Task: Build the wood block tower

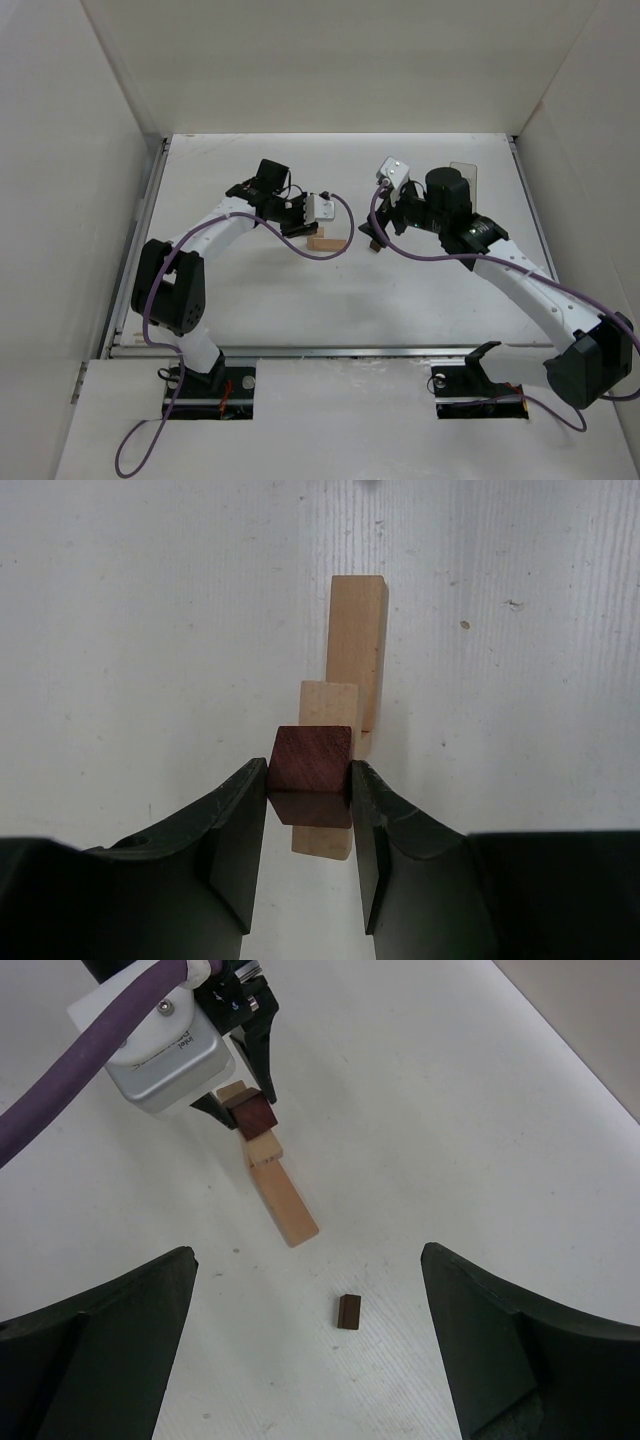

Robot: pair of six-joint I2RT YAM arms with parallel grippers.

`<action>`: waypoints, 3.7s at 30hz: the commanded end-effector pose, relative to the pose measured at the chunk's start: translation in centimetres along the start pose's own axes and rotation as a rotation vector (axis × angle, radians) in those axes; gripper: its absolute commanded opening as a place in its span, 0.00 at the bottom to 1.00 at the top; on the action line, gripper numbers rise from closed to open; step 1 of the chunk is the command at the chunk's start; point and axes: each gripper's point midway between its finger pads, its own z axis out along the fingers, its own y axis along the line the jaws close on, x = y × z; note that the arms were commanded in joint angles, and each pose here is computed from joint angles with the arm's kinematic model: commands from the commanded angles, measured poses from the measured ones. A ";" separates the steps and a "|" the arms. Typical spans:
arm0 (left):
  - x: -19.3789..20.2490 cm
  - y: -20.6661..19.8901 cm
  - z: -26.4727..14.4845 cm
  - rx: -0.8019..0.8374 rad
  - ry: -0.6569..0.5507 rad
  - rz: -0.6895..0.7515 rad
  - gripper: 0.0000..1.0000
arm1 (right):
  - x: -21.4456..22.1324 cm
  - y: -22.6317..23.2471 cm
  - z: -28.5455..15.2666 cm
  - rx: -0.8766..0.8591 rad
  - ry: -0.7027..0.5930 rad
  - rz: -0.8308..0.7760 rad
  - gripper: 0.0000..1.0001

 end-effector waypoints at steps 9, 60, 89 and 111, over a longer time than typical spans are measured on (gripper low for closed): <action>-0.7 -0.2 -0.2 0.025 -0.015 0.018 0.05 | -1.6 -0.4 0.2 -0.002 -0.053 -0.017 1.00; -0.1 -0.4 0.0 0.015 0.001 -0.023 0.28 | -1.5 -0.7 0.1 0.007 -0.051 -0.014 1.00; 0.1 -0.1 0.0 -0.001 0.014 -0.027 0.42 | -1.5 -0.7 0.1 0.007 -0.051 -0.014 1.00; 0.0 0.5 -0.2 -0.024 0.022 -0.026 0.42 | -1.7 -0.8 0.0 0.007 -0.051 -0.024 1.00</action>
